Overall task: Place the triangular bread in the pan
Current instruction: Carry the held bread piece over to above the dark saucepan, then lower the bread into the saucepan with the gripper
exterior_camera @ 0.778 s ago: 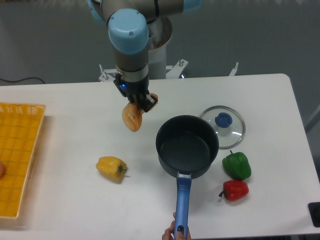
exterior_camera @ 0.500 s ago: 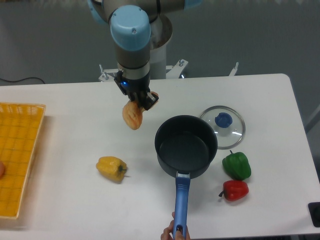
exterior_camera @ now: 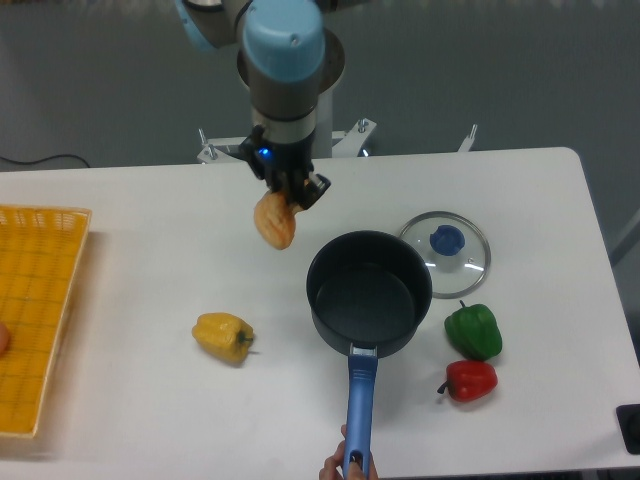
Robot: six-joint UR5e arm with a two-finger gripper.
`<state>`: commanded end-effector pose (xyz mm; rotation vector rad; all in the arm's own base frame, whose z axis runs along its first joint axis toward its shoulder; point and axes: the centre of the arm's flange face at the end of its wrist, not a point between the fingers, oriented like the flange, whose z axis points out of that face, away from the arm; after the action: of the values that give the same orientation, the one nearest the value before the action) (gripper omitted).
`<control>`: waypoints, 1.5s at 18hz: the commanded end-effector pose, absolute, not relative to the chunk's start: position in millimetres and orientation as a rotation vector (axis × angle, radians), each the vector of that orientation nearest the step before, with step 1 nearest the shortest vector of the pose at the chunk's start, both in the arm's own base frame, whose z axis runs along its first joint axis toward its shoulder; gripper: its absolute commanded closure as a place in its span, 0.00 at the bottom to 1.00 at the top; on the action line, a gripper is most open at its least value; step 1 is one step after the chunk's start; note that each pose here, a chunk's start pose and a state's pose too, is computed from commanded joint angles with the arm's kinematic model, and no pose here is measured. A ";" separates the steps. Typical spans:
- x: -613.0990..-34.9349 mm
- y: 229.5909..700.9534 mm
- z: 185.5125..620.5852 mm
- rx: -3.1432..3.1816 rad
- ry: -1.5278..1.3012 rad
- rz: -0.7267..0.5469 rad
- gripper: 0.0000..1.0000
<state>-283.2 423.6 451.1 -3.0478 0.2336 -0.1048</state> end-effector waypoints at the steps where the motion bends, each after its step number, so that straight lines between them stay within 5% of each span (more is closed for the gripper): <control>1: -282.5 422.7 454.0 -3.046 0.234 -0.096 0.87; 12: -319.0 413.0 496.7 -2.979 0.032 -0.013 0.87; 27: -385.8 454.5 464.3 -2.848 -0.278 0.047 0.87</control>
<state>-385.8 454.5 464.3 -2.8482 -0.2781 0.0467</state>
